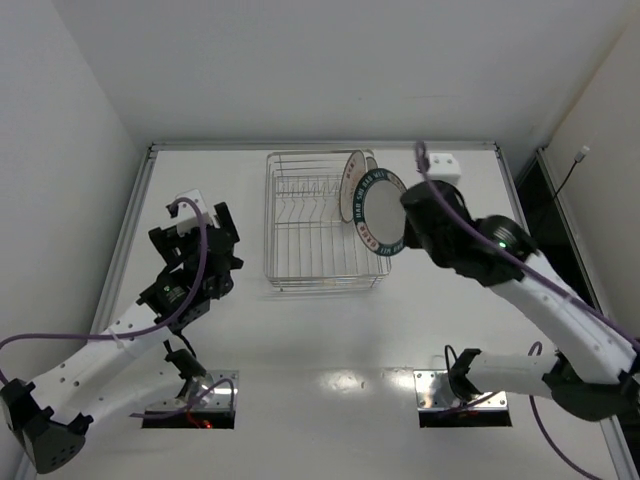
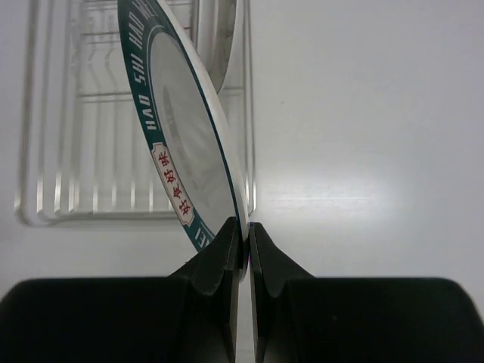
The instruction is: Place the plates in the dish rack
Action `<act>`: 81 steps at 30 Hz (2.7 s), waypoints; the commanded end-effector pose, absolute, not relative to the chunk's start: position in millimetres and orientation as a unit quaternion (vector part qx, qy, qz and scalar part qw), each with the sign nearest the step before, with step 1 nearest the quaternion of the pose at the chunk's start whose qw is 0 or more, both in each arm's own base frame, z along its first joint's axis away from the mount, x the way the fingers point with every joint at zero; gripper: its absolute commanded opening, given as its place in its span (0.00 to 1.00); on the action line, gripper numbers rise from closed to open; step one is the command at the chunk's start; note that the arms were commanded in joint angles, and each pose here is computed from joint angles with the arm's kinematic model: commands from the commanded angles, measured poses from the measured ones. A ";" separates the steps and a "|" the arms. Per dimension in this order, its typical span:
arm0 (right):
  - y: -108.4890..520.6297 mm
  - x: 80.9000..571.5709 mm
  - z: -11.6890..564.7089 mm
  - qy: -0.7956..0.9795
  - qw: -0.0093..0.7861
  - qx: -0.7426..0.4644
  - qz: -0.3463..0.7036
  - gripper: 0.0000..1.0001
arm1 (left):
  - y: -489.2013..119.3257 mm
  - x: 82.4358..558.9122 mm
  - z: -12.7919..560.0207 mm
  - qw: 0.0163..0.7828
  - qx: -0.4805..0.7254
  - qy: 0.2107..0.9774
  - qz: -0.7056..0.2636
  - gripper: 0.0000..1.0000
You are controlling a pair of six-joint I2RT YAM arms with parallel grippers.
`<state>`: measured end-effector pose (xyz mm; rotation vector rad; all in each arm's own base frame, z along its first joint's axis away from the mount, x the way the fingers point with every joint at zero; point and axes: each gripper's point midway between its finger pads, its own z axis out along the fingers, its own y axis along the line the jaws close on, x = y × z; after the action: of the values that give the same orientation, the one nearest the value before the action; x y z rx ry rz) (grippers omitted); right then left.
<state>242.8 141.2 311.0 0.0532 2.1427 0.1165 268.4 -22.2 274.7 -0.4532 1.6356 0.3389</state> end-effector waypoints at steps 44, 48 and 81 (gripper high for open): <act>211.5 455.8 159.7 0.906 0.413 0.024 -0.089 0.34 | -50.0 288.0 264.4 0.632 -0.172 0.745 0.126 1.00; 196.6 437.4 202.2 0.894 0.440 0.011 -0.079 0.53 | -50.9 289.1 262.2 0.630 -0.169 0.747 0.129 1.00; 120.8 231.0 244.7 0.863 0.486 -0.005 0.137 1.00 | -66.2 300.4 245.0 0.610 -0.128 0.769 0.139 1.00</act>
<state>228.8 128.0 248.7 -0.0501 2.0693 0.3897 294.3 -59.1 232.4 -0.2809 1.7997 0.3590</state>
